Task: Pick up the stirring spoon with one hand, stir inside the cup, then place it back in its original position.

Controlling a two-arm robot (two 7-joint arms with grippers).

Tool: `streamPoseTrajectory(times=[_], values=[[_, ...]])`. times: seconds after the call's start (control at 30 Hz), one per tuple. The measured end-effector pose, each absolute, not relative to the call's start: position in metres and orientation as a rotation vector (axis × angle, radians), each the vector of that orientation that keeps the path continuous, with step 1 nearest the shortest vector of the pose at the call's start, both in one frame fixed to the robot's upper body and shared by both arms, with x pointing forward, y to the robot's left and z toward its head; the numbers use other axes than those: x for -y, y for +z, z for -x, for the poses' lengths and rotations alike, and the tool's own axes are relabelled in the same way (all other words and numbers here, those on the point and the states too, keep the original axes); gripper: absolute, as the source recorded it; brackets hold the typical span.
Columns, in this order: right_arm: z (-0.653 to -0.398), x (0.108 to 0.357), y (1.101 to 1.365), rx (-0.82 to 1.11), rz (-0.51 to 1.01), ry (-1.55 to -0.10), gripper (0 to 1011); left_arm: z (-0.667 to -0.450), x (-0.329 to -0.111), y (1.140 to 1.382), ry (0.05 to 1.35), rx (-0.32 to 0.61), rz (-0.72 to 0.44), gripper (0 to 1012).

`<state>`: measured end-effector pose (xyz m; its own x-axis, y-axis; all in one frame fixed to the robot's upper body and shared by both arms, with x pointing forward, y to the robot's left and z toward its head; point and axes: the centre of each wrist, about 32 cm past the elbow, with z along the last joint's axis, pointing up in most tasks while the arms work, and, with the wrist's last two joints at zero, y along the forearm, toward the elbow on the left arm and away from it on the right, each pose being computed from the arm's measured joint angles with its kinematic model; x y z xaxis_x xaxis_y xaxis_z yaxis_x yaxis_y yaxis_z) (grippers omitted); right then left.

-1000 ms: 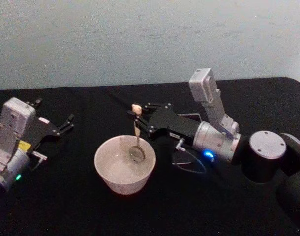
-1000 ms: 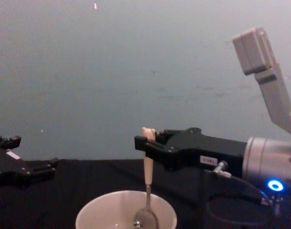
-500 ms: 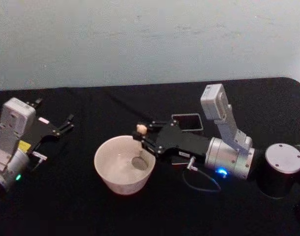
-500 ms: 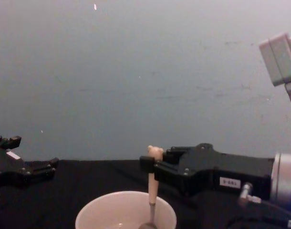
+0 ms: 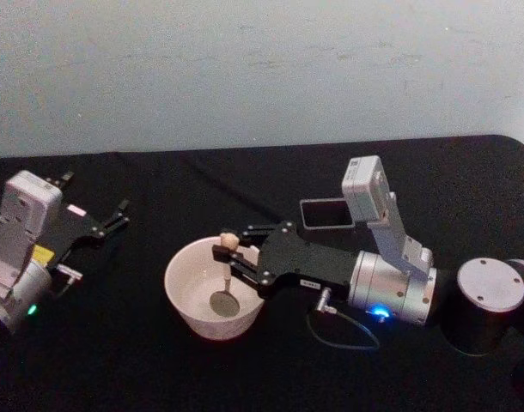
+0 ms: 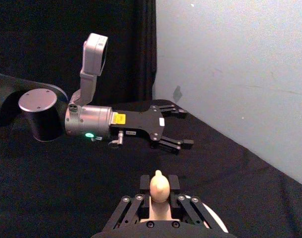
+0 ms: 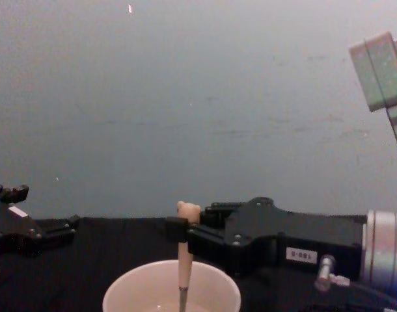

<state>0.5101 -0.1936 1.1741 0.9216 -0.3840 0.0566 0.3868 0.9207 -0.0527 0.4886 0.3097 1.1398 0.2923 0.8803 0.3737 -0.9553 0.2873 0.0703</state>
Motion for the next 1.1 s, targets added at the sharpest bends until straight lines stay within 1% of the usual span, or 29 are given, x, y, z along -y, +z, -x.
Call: streamPoseTrajectory(times=[0.17, 0.4, 0.63, 0.83, 1.1], values=[[-0.51, 0.188, 1.175, 0.044, 0.058, -0.388, 214, -0.489, -0.31, 1.14, 1.248, 0.285, -0.304, 1002], [-0.517, 0.176, 1.174, 0.034, 0.057, -0.409, 215, -0.489, -0.31, 1.14, 1.248, 0.285, -0.304, 1001], [-0.533, 0.167, 1.173, 0.037, 0.061, -0.473, 214, -0.489, -0.31, 1.14, 1.248, 0.285, -0.304, 1001], [-0.543, 0.171, 1.175, 0.046, 0.059, -0.527, 215, -0.489, -0.31, 1.14, 1.248, 0.285, -0.304, 1001], [-0.542, 0.185, 1.177, 0.057, 0.071, -0.549, 215, -0.489, -0.31, 1.14, 1.248, 0.285, -0.304, 1001]])
